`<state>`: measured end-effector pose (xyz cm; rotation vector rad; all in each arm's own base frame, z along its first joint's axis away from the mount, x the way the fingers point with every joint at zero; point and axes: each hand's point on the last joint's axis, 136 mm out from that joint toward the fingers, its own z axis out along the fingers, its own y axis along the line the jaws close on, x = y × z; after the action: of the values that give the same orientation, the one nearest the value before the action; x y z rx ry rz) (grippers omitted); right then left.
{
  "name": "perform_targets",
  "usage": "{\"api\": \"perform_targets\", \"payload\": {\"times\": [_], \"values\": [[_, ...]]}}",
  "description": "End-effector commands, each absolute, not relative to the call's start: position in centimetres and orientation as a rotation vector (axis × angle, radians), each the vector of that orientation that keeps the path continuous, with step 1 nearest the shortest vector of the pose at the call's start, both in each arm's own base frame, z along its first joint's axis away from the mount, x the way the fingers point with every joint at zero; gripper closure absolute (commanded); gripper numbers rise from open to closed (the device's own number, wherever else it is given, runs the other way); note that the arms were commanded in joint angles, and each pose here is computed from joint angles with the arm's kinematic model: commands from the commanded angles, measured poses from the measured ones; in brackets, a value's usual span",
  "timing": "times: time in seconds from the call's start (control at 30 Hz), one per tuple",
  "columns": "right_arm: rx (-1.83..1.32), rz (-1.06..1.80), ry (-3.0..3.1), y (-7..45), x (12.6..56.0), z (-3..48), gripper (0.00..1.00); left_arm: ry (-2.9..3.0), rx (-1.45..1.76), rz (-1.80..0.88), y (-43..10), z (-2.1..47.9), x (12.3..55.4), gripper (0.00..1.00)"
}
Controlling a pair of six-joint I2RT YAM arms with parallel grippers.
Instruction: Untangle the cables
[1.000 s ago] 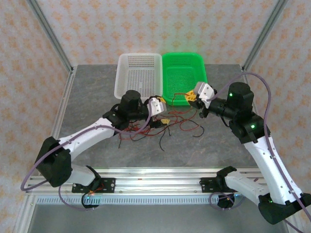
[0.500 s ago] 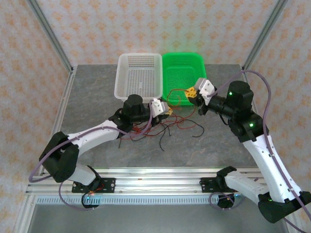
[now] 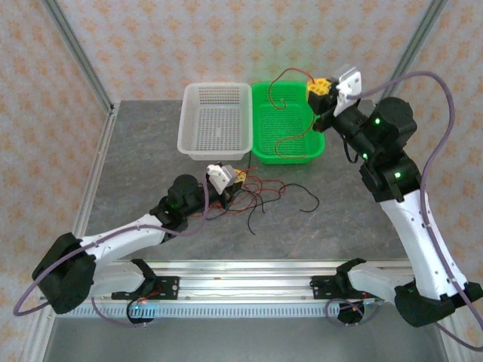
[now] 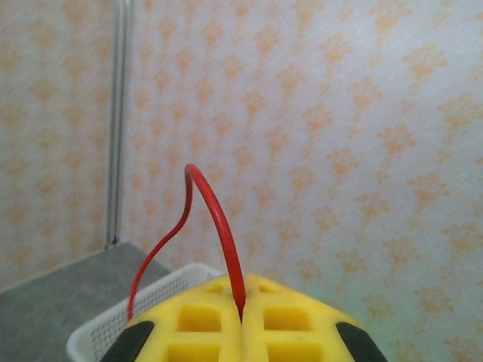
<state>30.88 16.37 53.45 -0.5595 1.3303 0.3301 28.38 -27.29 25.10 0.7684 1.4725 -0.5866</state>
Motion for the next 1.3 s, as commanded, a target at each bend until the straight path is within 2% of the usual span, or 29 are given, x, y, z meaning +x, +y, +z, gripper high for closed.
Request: {"api": "perform_targets", "payload": {"times": [0.0, 0.2, 0.37, 0.53, 0.8, 1.1, 1.17, 1.27], "values": [[-0.397, 0.316, 1.322, 15.3, 33.9, 55.6, 1.0, 1.403, 0.583, -0.602, -25.4, 29.2, 28.3, 1.0], [-0.141, 0.188, 1.451, 13.5, 42.8, 53.3, 1.0, 1.381, 0.462, -0.61, -23.2, 33.0, 27.5, 1.0], [-0.043, 0.21, 1.588, 13.5, 49.8, 47.3, 1.0, 1.386, 0.393, -0.597, -21.8, 35.1, 27.3, 1.0], [-0.015, 0.204, 1.734, 14.2, 54.5, 39.5, 1.0, 1.385, 0.375, -0.606, -21.5, 36.7, 27.0, 1.0], [0.048, 0.126, 1.978, 14.2, 58.0, 27.9, 1.0, 1.366, 0.361, -0.62, -21.3, 39.4, 26.8, 1.0], [0.138, 0.042, 2.206, 13.3, 58.0, 18.8, 1.0, 1.337, 0.368, -0.67, -22.1, 42.6, 26.7, 1.0], [0.15, 0.046, 2.254, 13.3, 57.8, 17.3, 0.93, 1.335, 0.368, -0.682, -22.3, 43.4, 26.8, 1.0], [0.153, 0.067, 2.294, 13.6, 57.6, 16.6, 0.7, 1.339, 0.367, -0.693, -22.7, 44.3, 27.1, 1.0]]}}
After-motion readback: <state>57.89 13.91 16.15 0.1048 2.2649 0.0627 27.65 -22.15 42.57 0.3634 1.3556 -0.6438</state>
